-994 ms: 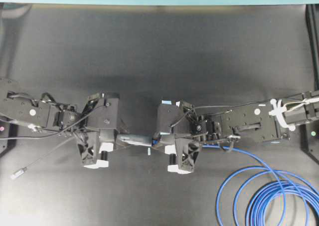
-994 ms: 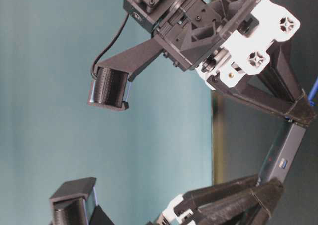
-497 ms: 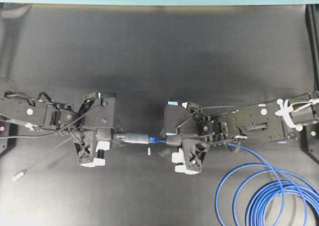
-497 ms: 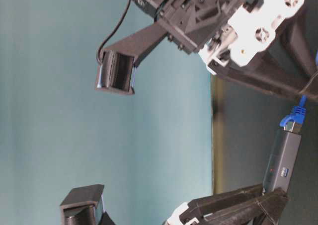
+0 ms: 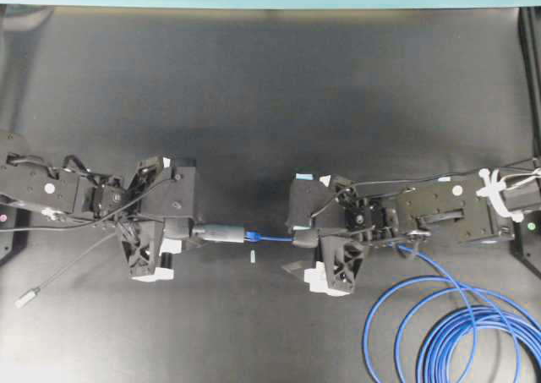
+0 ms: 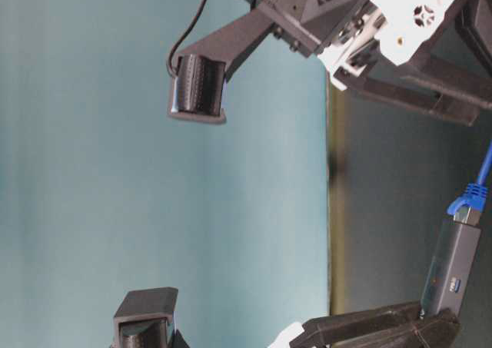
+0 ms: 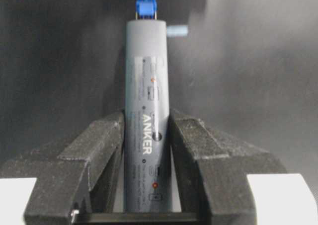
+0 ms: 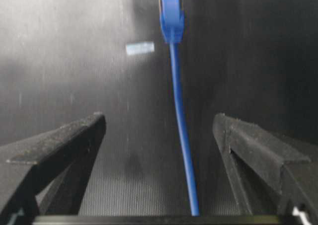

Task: Insert the LAN cable into the hub.
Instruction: 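Open the right gripper and pull it back from the plugged cable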

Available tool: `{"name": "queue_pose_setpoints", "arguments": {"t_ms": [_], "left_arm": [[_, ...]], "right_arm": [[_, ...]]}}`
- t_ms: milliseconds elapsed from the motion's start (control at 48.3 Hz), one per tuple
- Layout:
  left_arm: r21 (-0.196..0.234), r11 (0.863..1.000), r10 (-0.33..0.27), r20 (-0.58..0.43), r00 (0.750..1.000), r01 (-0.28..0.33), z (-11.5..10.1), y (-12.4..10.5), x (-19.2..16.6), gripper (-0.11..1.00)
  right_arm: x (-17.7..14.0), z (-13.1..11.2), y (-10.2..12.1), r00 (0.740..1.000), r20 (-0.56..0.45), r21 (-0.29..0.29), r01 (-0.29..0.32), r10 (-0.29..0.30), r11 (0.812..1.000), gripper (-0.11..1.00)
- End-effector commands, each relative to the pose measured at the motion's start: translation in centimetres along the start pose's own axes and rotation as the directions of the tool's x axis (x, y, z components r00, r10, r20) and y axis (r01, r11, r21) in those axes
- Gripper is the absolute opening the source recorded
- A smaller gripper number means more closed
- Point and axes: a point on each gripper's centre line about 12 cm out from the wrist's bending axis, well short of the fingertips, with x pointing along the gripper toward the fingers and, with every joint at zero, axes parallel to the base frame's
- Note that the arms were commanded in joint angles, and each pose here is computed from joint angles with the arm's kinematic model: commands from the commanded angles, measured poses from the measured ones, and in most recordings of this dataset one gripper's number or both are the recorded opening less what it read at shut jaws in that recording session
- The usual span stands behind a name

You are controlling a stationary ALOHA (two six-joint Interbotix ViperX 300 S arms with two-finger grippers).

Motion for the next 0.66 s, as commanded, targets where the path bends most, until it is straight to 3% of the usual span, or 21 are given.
{"name": "queue_pose_setpoints", "arguments": {"t_ms": [0, 518, 559, 642], "left_arm": [[-0.002, 1.0, 0.003, 0.029, 1.0, -0.003, 0.9, 0.2, -0.2, 0.28], [-0.035, 0.999, 0.021, 0.019, 1.0, -0.02, 0.7, 0.9, -0.1, 0.29], [-0.04, 0.999, 0.021, 0.018, 1.0, -0.02, 0.7, 0.9, -0.1, 0.34], [-0.048, 0.999, 0.021, 0.019, 1.0, -0.02, 0.8, 0.9, 0.0, 0.6]], "right_arm": [[-0.6, 0.4, 0.3, 1.0, 0.025, 0.009, -0.009, 0.009, 1.0, 0.85], [-2.0, -0.6, 0.1, 0.999, 0.032, 0.022, -0.01, 0.01, 1.0, 0.85], [-2.1, -0.9, -0.1, 1.0, 0.028, 0.024, -0.007, 0.007, 1.0, 0.85], [-2.5, -1.5, -0.4, 1.0, 0.019, 0.028, -0.001, 0.0, 1.0, 0.85]]}}
